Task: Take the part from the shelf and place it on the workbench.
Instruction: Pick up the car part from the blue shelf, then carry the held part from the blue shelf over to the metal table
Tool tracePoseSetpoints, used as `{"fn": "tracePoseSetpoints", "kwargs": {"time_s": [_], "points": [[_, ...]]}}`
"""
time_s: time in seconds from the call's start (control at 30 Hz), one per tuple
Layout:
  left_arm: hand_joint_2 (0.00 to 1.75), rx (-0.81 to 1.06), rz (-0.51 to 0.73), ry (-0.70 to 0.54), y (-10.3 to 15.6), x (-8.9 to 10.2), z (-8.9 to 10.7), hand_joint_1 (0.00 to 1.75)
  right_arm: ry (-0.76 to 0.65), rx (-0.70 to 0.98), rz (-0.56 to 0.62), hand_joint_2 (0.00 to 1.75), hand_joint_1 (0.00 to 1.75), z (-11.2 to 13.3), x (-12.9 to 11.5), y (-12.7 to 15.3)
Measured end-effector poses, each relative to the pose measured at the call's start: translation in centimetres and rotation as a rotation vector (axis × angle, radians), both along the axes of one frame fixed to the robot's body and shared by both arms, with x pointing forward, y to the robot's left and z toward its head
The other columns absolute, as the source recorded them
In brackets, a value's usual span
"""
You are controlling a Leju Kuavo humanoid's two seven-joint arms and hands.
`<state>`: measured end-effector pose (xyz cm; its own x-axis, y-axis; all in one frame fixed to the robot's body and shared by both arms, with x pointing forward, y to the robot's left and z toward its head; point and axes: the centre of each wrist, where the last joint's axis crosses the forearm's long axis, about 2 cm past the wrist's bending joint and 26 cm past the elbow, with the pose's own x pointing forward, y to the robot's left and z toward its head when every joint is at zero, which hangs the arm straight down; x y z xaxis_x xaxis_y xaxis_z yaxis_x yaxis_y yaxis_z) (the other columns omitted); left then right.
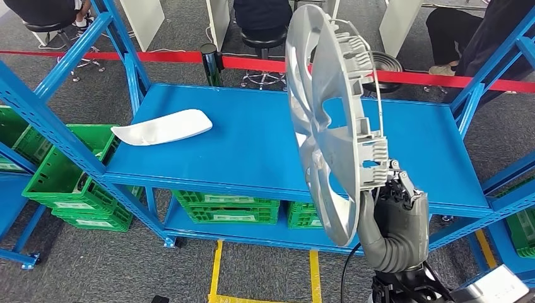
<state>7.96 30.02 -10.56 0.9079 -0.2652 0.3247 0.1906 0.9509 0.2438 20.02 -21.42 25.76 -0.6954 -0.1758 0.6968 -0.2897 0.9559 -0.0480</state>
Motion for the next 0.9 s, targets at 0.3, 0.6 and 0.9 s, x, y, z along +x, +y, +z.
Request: {"fn": "tracePoseSetpoints", "kwargs": {"time_s": [0.3, 0.6, 0.9], "points": [[1.75, -0.005, 0.000, -0.013, -0.1, 0.0, 0.0, 0.00, 0.003, 0.004, -0.016, 1.75, 1.75, 0.1, 0.2, -0.3], [1.75, -0.019, -0.001, -0.010, -0.8, 0.0, 0.0, 0.00, 0.001, 0.000, -0.036, 1.75, 1.75, 0.3, 0.4, -0.7], [1.75, -0.024, 0.000, -0.003, -1.1, 0.1, 0.0, 0.00, 0.003, -0.004, -0.040, 1.75, 1.75, 0.5, 0.4, -0.8]]}}
